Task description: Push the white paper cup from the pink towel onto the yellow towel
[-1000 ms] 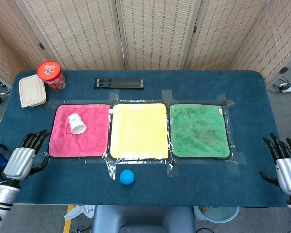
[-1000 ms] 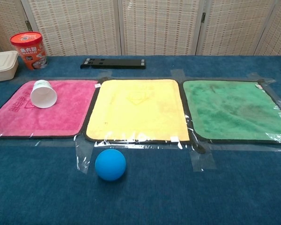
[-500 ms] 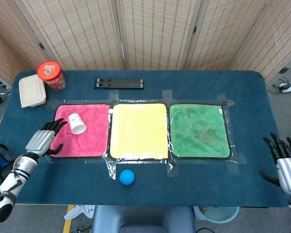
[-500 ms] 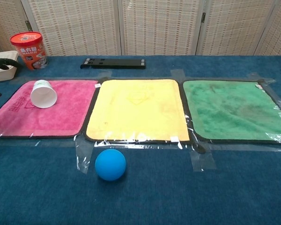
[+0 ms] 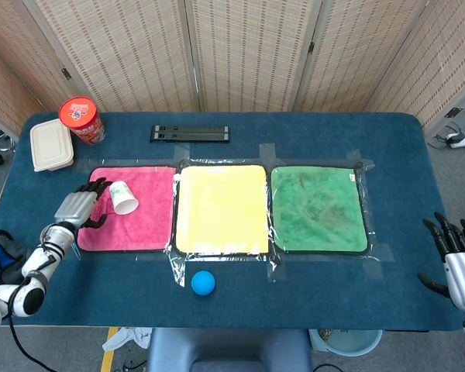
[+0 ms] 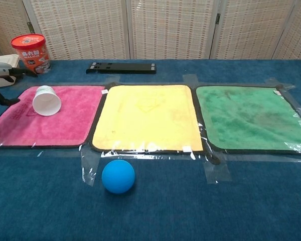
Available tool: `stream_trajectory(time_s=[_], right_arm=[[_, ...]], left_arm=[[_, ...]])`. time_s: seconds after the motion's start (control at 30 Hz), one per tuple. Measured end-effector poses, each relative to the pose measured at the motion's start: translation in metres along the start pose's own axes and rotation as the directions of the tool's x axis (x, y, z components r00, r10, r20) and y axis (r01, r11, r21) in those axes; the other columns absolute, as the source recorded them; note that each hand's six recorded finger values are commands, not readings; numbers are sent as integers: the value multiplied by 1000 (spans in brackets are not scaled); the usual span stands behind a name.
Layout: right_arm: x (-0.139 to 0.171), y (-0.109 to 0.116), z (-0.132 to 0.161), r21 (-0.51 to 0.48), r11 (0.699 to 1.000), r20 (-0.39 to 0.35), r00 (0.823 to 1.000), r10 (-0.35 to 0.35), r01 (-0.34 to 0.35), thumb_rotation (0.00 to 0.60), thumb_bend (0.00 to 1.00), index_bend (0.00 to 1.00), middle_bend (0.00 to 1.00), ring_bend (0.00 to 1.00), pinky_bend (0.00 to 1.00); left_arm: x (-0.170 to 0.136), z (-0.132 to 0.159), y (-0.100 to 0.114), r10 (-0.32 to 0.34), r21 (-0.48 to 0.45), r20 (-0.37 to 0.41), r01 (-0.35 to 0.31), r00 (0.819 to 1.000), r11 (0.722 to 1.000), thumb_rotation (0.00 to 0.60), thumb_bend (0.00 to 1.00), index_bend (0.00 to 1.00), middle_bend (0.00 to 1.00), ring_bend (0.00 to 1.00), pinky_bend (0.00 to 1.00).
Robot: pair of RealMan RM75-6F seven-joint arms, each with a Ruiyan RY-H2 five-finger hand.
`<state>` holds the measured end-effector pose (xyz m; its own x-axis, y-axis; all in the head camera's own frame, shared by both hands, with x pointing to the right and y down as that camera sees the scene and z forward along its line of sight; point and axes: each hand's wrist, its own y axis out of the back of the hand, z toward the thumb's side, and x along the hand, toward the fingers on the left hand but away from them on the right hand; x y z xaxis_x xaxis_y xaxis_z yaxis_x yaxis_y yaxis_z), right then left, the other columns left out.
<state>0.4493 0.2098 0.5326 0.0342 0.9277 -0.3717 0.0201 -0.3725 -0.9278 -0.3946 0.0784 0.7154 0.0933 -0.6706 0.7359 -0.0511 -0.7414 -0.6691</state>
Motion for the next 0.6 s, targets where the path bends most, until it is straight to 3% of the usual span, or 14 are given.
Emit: stream_trajectory(time_s=[0.33,0.6], right_arm=[[1,3,2,-2,1000,-3,1000,-2,2,600,142,92,63,135,37],[3,4,3,-8,1000,-1,1000,-1,1,600,142,92,65,141,37]], left_arm=[[31,-12,7,77,231,-18,-71,997,970,600,484,0,0,0,59],[49,-2,6,96,340,17,-96,995,935,600,389,0,0,0,3]])
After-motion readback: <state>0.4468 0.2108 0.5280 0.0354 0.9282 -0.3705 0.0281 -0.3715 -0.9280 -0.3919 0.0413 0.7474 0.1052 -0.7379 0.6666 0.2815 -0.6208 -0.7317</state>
